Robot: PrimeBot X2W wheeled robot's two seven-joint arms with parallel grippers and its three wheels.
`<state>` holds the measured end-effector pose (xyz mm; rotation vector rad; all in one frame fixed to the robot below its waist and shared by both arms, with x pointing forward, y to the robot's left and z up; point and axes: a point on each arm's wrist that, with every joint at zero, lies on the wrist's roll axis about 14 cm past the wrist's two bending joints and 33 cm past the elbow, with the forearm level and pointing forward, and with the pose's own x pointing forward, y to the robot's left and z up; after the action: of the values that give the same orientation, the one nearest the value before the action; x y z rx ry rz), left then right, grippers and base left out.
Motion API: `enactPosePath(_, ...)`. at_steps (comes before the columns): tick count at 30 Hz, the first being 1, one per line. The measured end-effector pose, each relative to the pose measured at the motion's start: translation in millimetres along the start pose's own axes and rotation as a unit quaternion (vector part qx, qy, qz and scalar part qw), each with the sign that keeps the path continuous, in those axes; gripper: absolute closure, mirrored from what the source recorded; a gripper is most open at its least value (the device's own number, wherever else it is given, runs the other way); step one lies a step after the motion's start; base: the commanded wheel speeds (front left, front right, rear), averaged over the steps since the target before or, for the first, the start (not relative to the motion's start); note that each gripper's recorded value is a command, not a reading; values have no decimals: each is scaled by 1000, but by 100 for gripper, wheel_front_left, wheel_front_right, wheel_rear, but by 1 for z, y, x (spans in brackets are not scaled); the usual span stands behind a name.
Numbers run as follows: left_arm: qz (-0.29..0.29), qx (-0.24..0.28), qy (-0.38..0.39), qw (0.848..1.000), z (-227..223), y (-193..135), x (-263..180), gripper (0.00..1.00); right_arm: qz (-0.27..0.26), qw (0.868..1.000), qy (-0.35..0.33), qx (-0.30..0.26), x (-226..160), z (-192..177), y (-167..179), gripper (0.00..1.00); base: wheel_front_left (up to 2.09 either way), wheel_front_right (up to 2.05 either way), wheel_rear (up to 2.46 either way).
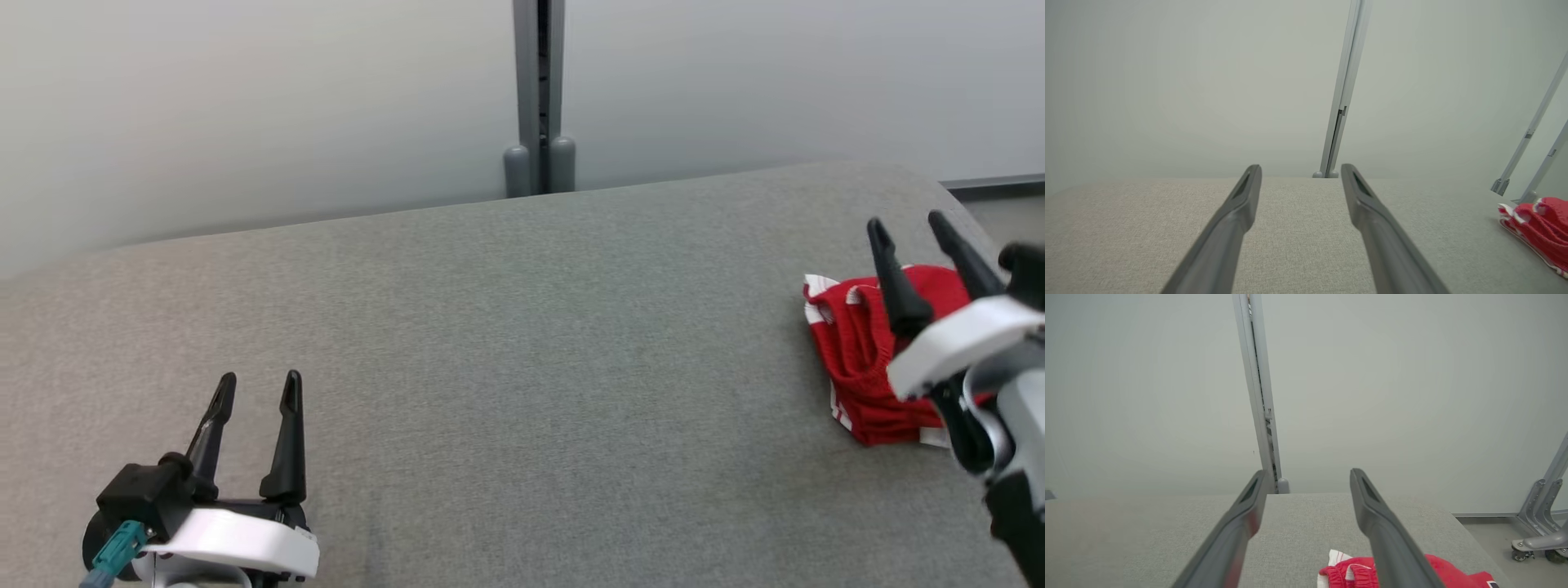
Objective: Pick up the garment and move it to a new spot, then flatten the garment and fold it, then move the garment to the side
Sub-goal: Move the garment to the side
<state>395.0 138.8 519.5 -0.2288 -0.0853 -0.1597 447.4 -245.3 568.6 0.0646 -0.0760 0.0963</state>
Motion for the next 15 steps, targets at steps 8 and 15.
enactPosePath(8, 62, -7, -10, 998, 6, 30, -30, 0, 28, 998, -31, 37, -37, -23, 51, 0, 0, 0, 0)
enactPosePath(15, 91, -15, 6, 996, -6, 43, -46, 0, 26, 998, -27, 59, -52, -37, 73, 0, 0, 0, 0)
